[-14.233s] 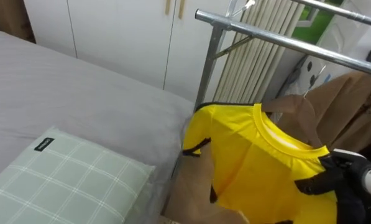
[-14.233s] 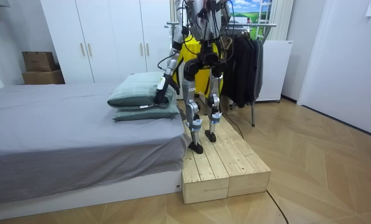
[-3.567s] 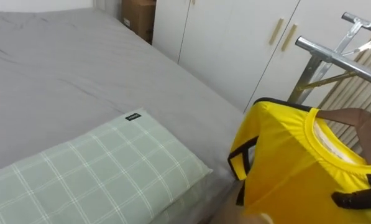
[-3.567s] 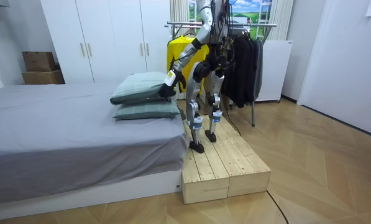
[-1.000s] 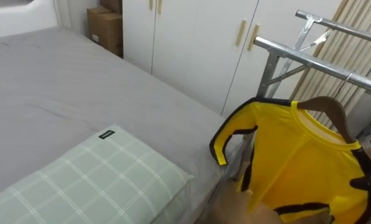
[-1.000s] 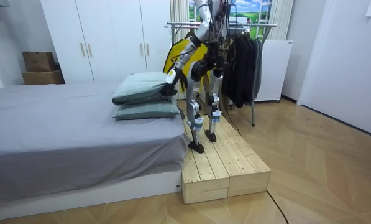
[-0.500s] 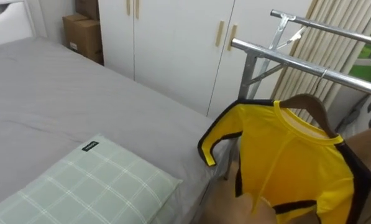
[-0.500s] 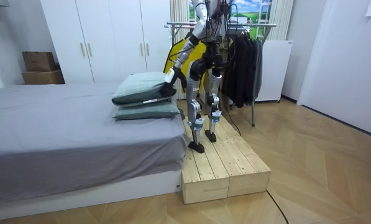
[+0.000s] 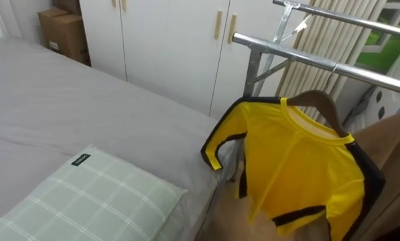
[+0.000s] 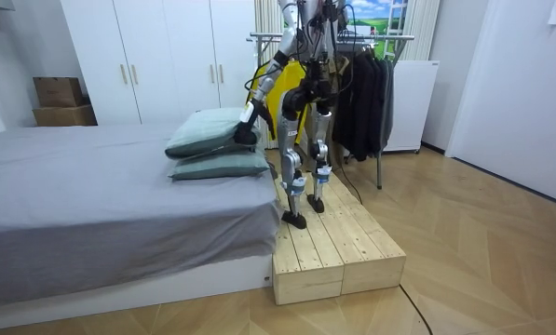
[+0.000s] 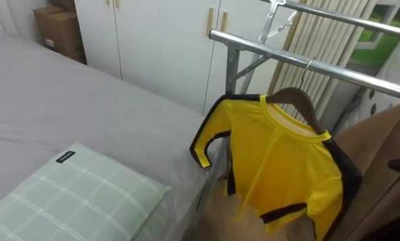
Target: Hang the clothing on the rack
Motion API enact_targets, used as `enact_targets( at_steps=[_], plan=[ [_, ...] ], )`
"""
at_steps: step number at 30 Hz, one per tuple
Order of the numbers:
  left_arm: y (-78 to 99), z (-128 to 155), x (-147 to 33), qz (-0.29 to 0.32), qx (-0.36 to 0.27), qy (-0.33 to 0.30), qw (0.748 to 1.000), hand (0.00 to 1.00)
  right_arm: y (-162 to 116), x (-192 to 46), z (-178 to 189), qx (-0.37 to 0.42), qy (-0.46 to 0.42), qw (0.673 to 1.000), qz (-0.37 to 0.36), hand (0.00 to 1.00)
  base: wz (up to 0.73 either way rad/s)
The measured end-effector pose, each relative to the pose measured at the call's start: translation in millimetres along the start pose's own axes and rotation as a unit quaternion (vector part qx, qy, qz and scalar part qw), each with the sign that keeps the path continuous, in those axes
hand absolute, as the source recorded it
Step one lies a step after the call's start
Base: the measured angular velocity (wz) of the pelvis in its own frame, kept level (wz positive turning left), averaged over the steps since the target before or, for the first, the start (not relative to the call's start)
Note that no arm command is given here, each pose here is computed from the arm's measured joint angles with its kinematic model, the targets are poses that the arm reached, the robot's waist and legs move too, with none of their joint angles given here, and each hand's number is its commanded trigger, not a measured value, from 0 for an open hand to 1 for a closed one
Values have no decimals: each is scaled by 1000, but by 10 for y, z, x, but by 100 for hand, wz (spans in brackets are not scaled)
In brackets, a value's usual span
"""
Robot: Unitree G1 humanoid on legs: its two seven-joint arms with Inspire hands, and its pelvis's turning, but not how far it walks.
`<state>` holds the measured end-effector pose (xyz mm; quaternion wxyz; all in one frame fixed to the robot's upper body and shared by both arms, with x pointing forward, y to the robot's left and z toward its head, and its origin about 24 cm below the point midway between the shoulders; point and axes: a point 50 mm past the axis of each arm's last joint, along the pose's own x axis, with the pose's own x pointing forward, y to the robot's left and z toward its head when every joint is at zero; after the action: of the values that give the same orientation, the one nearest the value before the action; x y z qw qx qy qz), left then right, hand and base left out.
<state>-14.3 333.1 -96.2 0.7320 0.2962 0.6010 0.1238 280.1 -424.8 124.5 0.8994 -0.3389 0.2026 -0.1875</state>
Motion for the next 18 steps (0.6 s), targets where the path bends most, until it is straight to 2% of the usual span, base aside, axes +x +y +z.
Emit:
enact_targets(
  at_steps=[8, 13, 18],
  plan=[
    [-35, 29, 5, 12, -50, -1, 999, 0, 205, -177, -181, 38, -35, 998, -29, 0, -7],
    [-84, 93, 27, 13, -58, -5, 998, 0, 763, -480, -627, 56, -9, 998, 16, 0, -4],
    [-174, 132, 62, 15, -97, 3, 995, 0, 1154, -707, -951, 73, 41, 995, 50, 0, -15]
  ],
)
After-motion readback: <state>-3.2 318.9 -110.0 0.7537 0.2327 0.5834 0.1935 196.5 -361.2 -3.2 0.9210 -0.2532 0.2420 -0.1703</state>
